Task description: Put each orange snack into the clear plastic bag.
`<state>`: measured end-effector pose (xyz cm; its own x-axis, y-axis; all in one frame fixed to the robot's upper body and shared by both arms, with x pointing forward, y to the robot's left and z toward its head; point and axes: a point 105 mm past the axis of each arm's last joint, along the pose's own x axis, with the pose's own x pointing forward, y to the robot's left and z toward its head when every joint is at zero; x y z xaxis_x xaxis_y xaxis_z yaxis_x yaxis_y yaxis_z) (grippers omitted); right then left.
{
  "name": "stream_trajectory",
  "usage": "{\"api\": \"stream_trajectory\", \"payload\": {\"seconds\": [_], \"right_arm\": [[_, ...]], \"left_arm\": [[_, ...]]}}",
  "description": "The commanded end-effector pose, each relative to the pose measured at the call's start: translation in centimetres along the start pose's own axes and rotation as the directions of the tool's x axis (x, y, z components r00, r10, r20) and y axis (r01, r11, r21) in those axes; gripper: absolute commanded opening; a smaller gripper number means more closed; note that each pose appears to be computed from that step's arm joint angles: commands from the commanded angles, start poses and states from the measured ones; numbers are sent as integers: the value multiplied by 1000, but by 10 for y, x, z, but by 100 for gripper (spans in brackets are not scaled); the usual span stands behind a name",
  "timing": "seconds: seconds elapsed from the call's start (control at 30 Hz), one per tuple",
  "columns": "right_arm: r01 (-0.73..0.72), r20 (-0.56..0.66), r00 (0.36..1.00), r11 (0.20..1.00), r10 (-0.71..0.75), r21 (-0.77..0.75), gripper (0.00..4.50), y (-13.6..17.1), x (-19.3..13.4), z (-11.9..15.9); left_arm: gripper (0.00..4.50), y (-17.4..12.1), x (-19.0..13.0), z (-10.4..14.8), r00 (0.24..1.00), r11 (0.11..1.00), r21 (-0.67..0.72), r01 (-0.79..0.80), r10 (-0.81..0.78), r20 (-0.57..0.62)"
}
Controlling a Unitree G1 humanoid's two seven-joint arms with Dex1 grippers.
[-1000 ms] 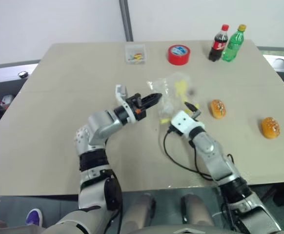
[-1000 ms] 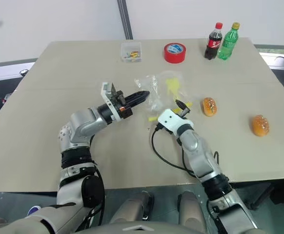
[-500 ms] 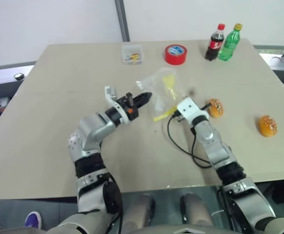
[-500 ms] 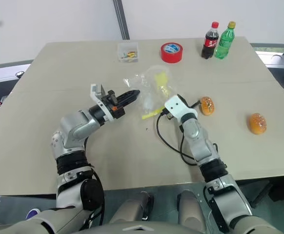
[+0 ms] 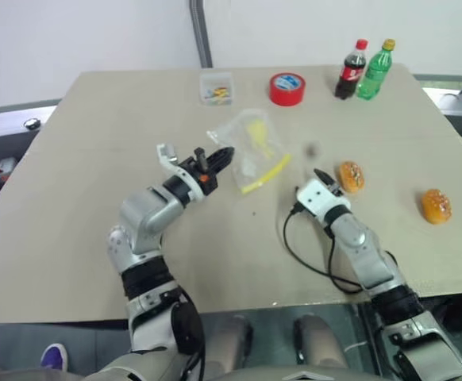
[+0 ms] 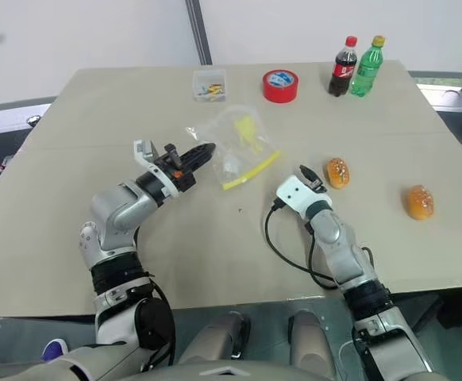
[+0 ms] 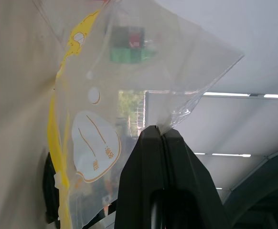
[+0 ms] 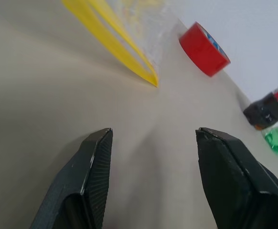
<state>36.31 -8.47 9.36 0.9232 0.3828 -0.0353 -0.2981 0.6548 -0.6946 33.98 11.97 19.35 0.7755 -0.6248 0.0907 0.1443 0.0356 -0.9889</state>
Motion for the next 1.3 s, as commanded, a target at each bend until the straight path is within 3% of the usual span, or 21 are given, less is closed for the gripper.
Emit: {"api": "stream_trajectory", "payload": {"seconds": [0.03, 0.37, 0.47, 0.6, 0.63, 0.9, 0.93, 0.97, 1.03, 1.07, 1.1, 1.17, 1.23, 1.3], "right_arm": [[4, 91, 996, 1000, -5, 3, 292, 11, 19, 29], [63, 152, 986, 998, -66, 28, 292, 11, 61, 49], [106, 171, 979, 994, -110, 36, 220, -2, 64, 50], [131, 195, 972, 991, -133, 23, 27, -16, 62, 50], [144, 203, 969, 989, -143, 10, 6, -23, 60, 50], [180, 235, 962, 972, -142, -151, 6, -75, 28, 56], [176, 229, 964, 970, -135, -170, 0, -80, 24, 56], [162, 217, 969, 965, -116, -206, 0, -84, 21, 56], [118, 186, 980, 959, -71, -258, 0, -88, 16, 55], [105, 166, 984, 956, -61, -273, 0, -92, 15, 55], [79, 140, 989, 956, -40, -282, 0, -95, 15, 54], [39, 95, 995, 950, -10, -309, 0, -100, 14, 53], [-16, 41, 999, 949, 30, -313, 0, -102, 15, 51], [-50, 14, 998, 952, 57, -301, 0, -103, 17, 54]], "left_arm": [[0, -13, -3, 1, 999, 999, 31, 36, -36, 14], [0, -9, -10, -2, 999, 999, 25, 23, -24, 45], [0, -6, -13, -3, 998, 1000, 25, 16, -17, 58], [0, -3, -17, -1, 997, 1000, 24, 7, -9, 71], [0, -3, -17, 0, 997, 1000, 24, 7, -8, 72], [0, 0, -13, -7, 999, 989, 147, -19, 26, -48], [55, 0, -13, -8, 997, 985, 173, -26, 37, -63], [80, 1, -12, -7, 996, 977, 212, -36, 52, -70], [175, 0, -12, -10, 992, 928, 368, -49, 89, -92], [226, -1, -12, -12, 988, 868, 494, -55, 117, -97], [260, -2, -13, -13, 984, 746, 663, -62, 158, -87], [260, -2, -16, -16, 976, 398, 917, -15, 206, -73], [260, -6, -21, -33, 968, 47, 989, 143, 199, -150], [260, -14, -23, -45, 966, -187, 955, 229, 164, -200]]}}
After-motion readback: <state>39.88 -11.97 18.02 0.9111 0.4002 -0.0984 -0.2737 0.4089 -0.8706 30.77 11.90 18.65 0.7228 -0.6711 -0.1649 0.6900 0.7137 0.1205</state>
